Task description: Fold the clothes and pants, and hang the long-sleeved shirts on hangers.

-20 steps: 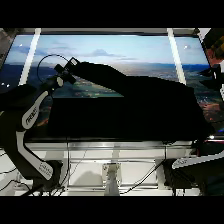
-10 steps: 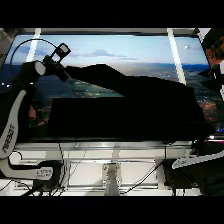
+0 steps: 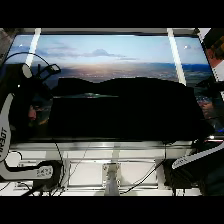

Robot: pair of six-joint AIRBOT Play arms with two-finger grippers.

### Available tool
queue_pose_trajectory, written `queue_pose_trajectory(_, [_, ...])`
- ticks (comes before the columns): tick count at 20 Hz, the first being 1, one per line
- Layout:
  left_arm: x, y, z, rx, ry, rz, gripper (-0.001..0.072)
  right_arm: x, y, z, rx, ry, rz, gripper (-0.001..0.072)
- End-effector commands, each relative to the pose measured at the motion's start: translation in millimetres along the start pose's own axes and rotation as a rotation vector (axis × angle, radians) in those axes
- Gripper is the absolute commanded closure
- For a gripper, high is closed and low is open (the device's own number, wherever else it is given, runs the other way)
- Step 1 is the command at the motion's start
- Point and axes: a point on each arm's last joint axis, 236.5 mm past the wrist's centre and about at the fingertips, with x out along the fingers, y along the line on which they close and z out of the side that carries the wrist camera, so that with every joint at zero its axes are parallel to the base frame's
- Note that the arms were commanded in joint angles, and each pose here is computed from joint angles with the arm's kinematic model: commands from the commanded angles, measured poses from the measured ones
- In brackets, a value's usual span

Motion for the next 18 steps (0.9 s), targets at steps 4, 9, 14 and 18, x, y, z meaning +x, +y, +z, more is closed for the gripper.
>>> queue_pose_trajectory(4, [43.5,-18.9,-15.5,-0.051,0.096,-0.104,0.0702,12.0,-22.3,21.4,-0.029,-0.014,-0.062,0.0221])
queue_pose_trajectory(9, [47.5,-7.7,-5.2,-0.206,0.06,-0.052,0.0703,37.2,-23.6,17.2,-0.025,0.031,-0.039,0.0221])
queue_pose_trajectory(14, [45.8,-11.8,1.9,-0.201,0.054,-0.05,0.0703,51.1,-17.1,27.4,-0.041,0.019,-0.025,0.0223])
queue_pose_trajectory(18, [45.4,-17.9,10.6,-0.184,0.045,-0.056,0.0703,55.6,-2.0,39.4,-0.052,-0.029,0.011,0.0281])
